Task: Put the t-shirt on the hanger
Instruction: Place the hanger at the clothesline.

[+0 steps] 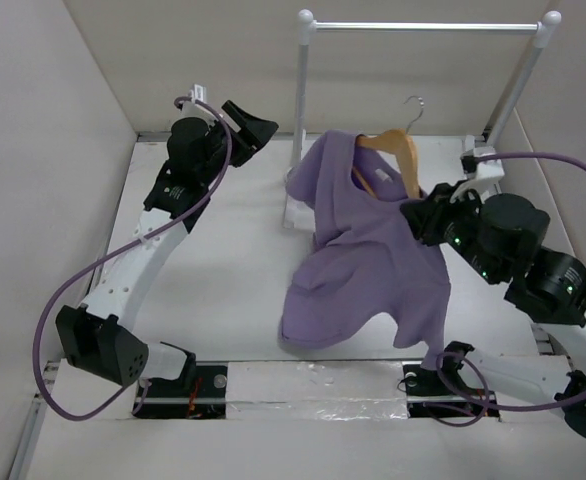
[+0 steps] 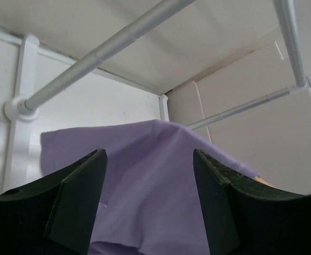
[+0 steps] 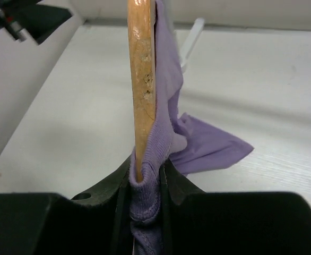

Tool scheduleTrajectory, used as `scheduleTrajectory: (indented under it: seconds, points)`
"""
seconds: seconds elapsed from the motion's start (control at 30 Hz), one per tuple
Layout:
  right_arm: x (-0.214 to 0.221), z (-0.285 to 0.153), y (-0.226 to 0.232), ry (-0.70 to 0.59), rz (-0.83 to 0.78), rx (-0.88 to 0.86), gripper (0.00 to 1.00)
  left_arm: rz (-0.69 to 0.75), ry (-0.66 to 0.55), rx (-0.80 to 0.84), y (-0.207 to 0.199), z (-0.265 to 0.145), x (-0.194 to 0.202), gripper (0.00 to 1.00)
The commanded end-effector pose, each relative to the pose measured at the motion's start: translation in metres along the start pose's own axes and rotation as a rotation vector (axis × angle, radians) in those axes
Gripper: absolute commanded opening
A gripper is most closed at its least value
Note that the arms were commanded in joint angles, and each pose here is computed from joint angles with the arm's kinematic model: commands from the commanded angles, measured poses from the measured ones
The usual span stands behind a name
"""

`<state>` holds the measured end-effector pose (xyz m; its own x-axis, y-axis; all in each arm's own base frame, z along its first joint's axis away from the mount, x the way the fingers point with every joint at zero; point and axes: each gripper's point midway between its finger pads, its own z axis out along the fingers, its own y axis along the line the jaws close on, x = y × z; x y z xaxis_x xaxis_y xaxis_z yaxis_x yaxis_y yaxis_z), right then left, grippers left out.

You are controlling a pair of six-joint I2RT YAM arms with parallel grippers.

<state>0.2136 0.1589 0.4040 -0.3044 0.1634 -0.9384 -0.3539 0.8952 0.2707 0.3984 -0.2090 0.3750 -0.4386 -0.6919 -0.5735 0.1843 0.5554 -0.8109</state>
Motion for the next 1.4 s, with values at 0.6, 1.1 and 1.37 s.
scheduleTrajectory:
  seconds: [0.6,1.1,1.37]
  points:
    - [-0.169,0.051,-0.185,-0.445,-0.071,0.586,0.0,0.53,0.048,-0.035,-0.004,-0.088,0.038,0.64]
    - [-0.206,0.073,-0.221,-0.436,-0.118,0.557,0.0,0.527,0.074,-0.042,0.018,-0.105,0.059,0.65]
    - [-0.171,0.121,-0.261,-0.254,-0.066,0.57,0.0,0.517,0.071,-0.05,0.026,-0.11,0.062,0.66]
